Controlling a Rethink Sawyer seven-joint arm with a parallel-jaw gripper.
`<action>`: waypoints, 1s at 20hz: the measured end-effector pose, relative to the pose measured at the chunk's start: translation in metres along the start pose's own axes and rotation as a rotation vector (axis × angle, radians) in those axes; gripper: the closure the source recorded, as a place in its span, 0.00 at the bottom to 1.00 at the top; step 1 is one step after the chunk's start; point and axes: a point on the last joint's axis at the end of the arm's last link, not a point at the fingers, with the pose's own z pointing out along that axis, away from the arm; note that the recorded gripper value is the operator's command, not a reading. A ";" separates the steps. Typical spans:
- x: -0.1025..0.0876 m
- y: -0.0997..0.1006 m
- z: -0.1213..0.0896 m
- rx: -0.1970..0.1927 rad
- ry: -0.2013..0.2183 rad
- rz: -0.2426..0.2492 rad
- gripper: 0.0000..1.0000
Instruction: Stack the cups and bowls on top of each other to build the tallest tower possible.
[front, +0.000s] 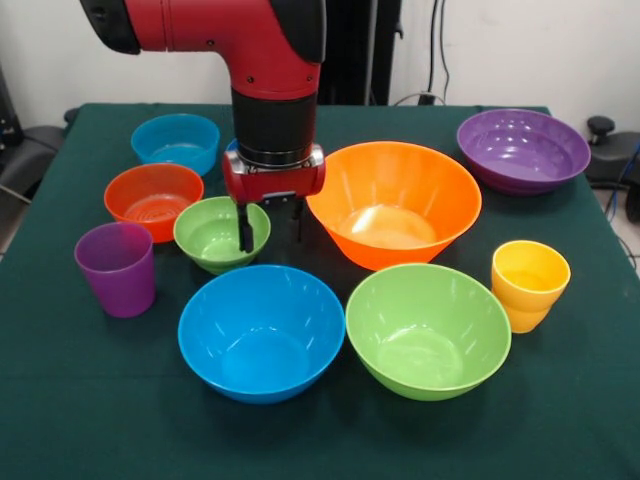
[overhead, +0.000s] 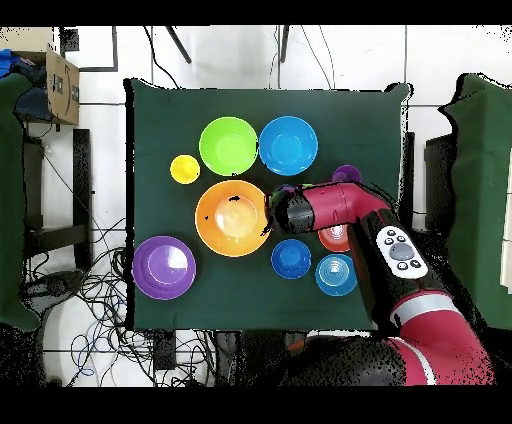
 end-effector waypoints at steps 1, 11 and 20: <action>0.000 0.000 0.000 -0.001 0.001 0.000 0.00; 0.005 0.004 0.007 -0.011 0.013 0.002 0.00; 0.008 0.002 0.008 -0.007 0.018 0.004 1.00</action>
